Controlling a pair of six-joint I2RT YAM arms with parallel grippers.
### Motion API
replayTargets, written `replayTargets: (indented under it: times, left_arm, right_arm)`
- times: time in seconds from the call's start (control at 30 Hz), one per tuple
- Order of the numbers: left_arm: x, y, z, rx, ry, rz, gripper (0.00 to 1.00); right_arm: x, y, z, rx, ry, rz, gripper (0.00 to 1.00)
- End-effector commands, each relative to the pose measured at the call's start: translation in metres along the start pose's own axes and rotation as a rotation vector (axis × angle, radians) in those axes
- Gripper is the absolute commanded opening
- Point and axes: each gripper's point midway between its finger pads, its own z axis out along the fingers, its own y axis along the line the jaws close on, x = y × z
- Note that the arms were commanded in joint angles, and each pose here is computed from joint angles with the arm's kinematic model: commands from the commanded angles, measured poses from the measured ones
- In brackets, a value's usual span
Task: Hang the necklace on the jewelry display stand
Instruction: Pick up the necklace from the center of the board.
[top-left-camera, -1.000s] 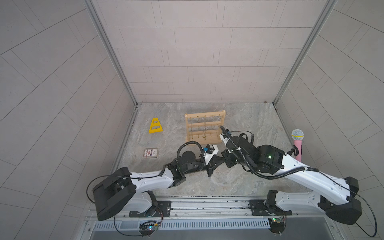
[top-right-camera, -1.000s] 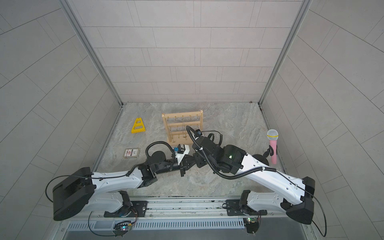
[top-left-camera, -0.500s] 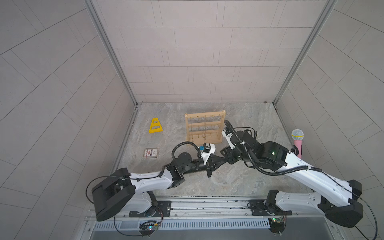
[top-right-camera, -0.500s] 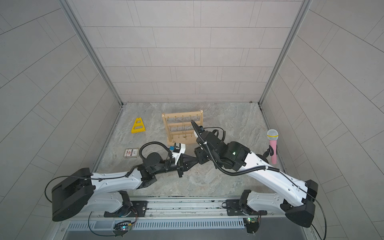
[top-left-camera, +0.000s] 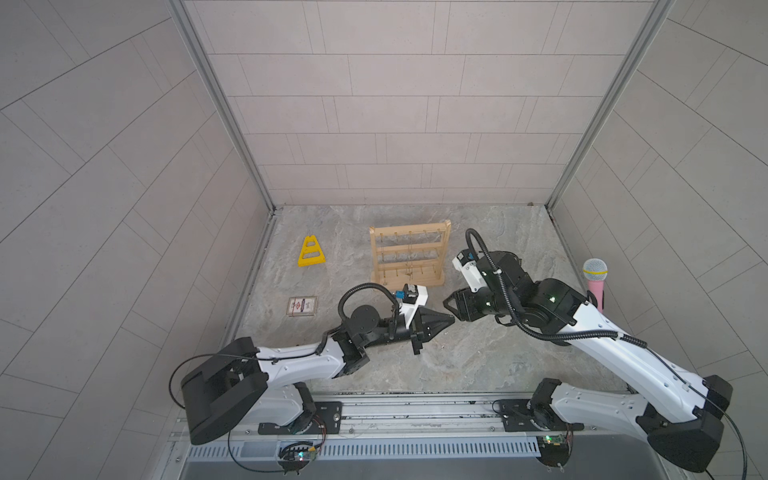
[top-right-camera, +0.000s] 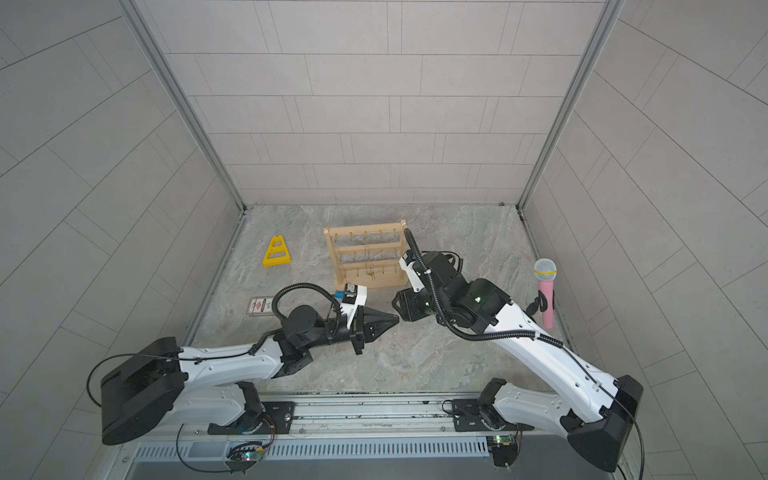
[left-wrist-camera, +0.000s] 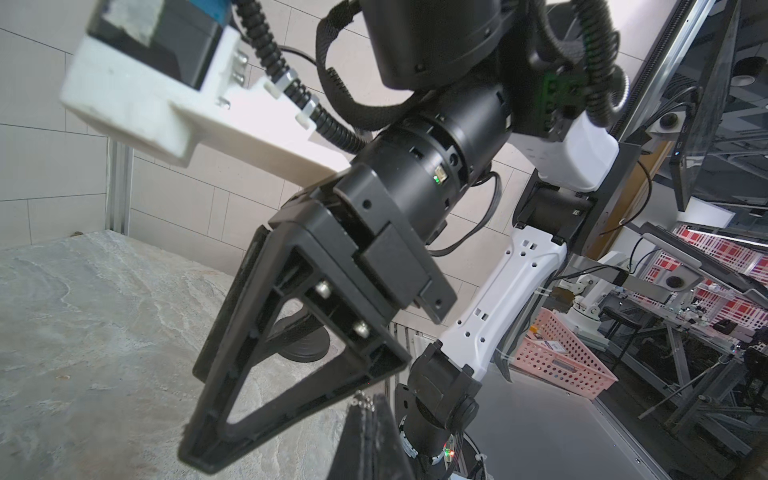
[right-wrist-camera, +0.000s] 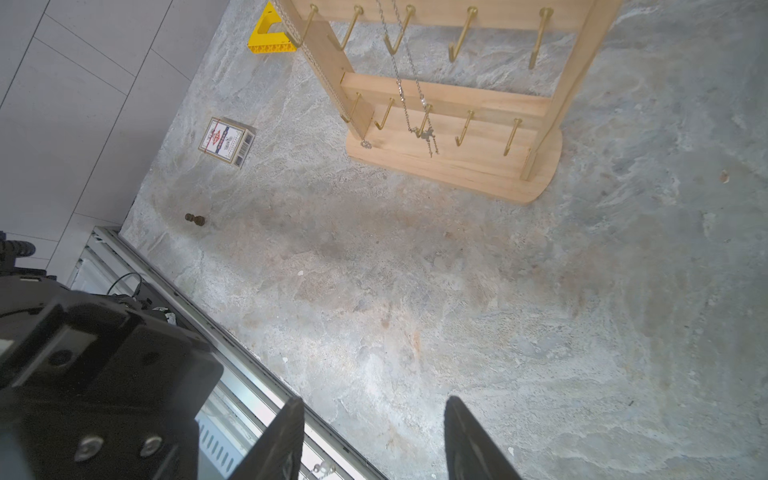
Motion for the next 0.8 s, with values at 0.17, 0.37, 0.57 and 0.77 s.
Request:
replayTargets:
  times: [0.17, 0.37, 0.57, 0.77]
  left_arm:
    - [-0.019, -0.007, -0.009, 0.02, -0.064, 0.02, 0.0]
    - [-0.031, -0.004, -0.015, -0.002, -0.097, 0.012, 0.0]
    - [-0.041, 0.009, -0.021, -0.052, -0.112, -0.007, 0.0]
    - [-0.052, 0.018, -0.029, -0.084, -0.133, -0.014, 0.0]
  right_arm:
    - [-0.003, -0.001, -0.006, -0.036, -0.025, -0.002, 0.55]
    - [-0.001, -0.01, -0.01, -0.029, -0.038, -0.009, 0.43]
    - [-0.006, 0.004, -0.015, -0.11, -0.082, -0.059, 0.32]
    - [-0.022, 0.031, -0.035, -0.257, -0.204, -0.127, 0.27]
